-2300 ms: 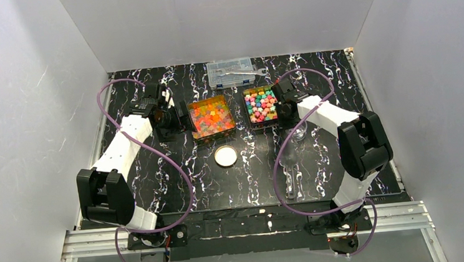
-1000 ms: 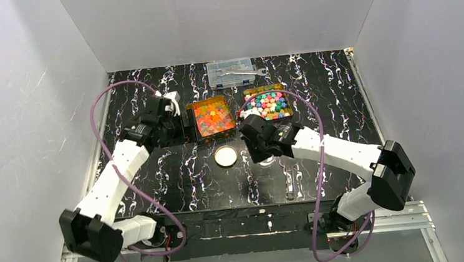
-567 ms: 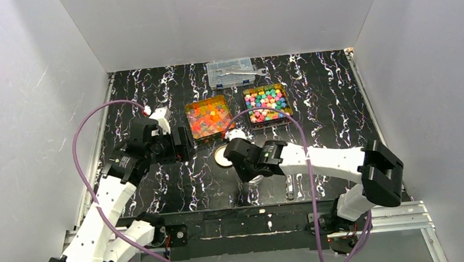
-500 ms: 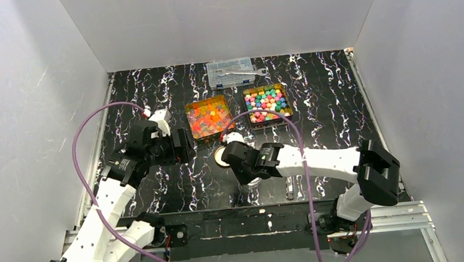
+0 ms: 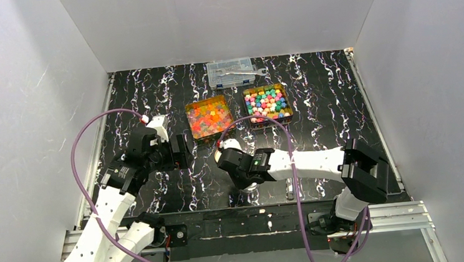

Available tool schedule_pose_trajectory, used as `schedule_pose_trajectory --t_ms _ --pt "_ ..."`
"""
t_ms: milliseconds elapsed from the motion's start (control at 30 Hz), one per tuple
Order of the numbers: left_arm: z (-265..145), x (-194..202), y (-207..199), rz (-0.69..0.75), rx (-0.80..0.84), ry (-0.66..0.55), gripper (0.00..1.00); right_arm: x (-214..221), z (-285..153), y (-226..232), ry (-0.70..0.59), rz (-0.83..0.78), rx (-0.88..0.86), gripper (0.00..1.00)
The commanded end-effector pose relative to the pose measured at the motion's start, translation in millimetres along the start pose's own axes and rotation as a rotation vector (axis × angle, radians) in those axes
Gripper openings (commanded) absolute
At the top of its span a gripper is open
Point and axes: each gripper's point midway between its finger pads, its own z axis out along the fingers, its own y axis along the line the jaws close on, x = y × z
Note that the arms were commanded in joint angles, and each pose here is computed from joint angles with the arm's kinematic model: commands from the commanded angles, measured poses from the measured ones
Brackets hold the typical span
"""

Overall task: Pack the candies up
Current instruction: Place the packing bottle at the center of the board.

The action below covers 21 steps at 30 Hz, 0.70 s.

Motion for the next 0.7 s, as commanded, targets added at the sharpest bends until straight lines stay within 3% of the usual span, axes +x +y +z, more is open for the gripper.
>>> schedule_pose_trajectory --t_ms 0,267,667 --pt "-2.4 0.6 7.9 0.014 -0.038 -0.011 0.96 0.9 5.6 4.9 -0.013 0.010 -0.007 0.09" --pt "-2.5 1.4 8.8 0.016 -0.041 -0.009 0.96 -6.0 -6.4 3.3 -0.037 -0.002 0.004 0.34" --pt "-2.6 1.7 9.0 0.018 -0.041 -0.010 0.96 -70.5 -61.3 -16.5 -0.224 -0.039 0.136 0.46"
